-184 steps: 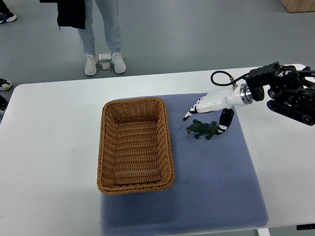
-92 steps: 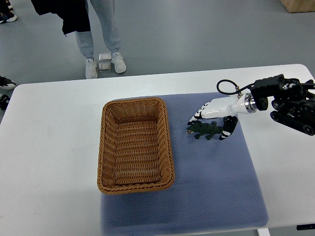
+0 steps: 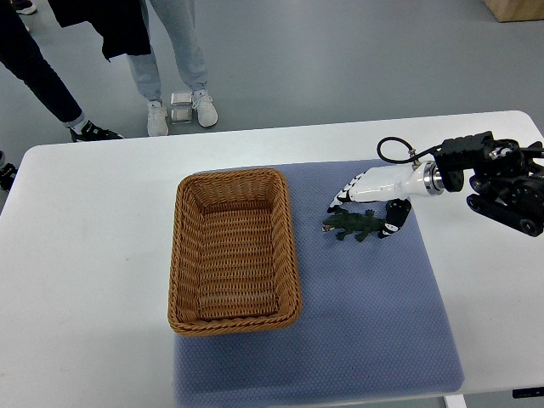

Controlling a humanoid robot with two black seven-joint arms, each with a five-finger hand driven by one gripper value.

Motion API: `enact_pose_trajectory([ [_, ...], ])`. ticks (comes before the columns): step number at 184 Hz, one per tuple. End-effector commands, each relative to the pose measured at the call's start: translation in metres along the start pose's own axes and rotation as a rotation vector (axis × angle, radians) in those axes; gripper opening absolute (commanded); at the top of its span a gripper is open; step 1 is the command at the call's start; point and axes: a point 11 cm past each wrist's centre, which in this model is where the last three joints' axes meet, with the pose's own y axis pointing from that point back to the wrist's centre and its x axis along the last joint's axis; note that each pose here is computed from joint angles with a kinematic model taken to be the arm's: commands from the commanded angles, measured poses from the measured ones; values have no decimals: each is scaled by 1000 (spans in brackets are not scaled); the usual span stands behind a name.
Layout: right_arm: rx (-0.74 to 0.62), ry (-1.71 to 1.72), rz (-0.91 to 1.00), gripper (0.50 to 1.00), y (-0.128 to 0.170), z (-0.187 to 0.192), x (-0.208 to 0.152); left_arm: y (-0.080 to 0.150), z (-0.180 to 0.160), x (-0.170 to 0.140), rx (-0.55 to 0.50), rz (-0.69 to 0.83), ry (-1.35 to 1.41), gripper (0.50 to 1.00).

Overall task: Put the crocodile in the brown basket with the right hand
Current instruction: 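Close the right hand fingers around the crocodile's body, then lift the crocodile with the right hand toward the basket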

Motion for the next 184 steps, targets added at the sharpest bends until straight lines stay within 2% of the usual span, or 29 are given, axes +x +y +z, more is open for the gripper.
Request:
enact_pose_trajectory([
  [1,1,-1,2,868,-1,0,0,0,0,0,0,0,0,1000],
  [18,1,-1,1,850,-1,0,0,0,0,0,0,0,0,1000],
  [29,-1,-1,1,797,0,0,0,0,0,0,0,0,0,1000],
  [38,0,-2,0,772,0,0,-1,0,0,0,0,0,0,1000],
  [61,-2,0,0,658,0,0,-1,0,0,0,0,0,0,1000],
  [93,-2,-1,1,568,0,0,-1,0,0,0,0,0,0,1000],
  [109,-2,1,3,549,0,1,1,0,0,0,0,0,0,1000],
  [152,-3,3,6,539,1,1,3,0,0,0,0,0,0,1000],
  [167,-4,1,13,509,1,1,5,0,0,0,0,0,0,1000],
  [184,-5,-6,23,509,2,2,7,0,0,0,0,0,0,1000],
])
